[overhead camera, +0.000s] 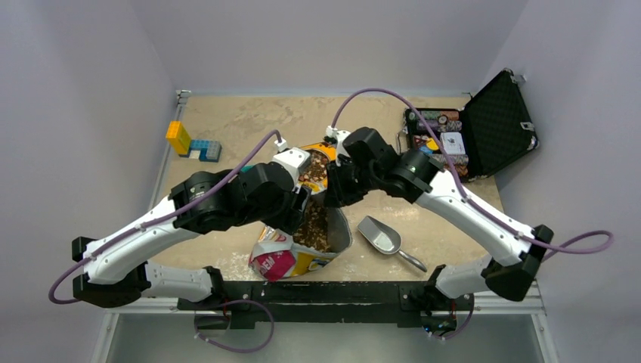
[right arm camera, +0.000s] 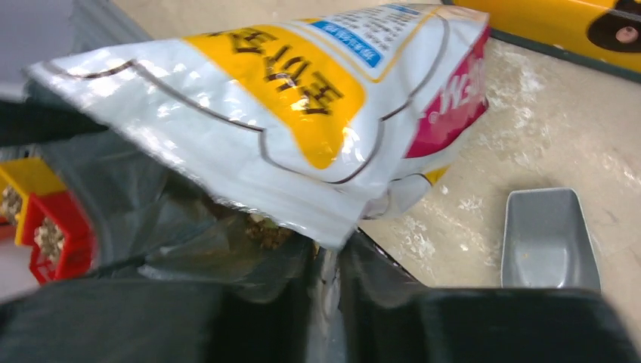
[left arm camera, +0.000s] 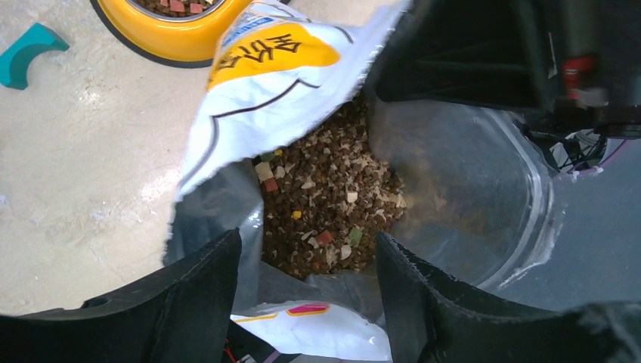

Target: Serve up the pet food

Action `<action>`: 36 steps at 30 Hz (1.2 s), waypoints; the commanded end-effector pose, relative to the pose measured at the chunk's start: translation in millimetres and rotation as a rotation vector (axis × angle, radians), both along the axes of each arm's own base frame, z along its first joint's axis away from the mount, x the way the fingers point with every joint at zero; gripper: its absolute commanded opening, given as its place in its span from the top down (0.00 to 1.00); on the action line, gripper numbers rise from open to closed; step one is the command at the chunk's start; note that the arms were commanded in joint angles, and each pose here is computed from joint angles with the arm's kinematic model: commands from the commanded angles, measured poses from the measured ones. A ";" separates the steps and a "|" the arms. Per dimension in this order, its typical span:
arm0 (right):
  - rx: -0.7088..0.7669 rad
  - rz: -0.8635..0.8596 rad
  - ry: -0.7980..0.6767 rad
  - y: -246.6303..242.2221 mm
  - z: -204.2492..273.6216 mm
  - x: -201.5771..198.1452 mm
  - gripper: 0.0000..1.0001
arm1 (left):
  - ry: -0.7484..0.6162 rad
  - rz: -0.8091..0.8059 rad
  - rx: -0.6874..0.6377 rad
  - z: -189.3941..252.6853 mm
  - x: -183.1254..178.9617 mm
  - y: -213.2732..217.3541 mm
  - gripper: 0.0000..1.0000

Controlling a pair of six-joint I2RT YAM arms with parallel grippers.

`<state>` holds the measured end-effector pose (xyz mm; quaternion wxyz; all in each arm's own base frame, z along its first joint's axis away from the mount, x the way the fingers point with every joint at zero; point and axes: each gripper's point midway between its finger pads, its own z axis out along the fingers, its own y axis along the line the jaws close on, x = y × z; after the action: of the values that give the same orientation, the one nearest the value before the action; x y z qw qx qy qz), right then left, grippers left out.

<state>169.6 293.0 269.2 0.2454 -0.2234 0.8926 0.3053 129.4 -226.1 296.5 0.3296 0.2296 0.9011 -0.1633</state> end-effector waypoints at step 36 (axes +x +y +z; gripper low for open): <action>0.355 -0.617 0.541 62.5 115.4 78.9 1.00 | 0.087 -0.182 -0.300 35.3 20.8 -2.1 0.00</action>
<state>239.0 334.5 306.3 0.0896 0.1698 0.9412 0.2780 157.4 -218.7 323.9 0.3128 0.2199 0.8717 -0.3064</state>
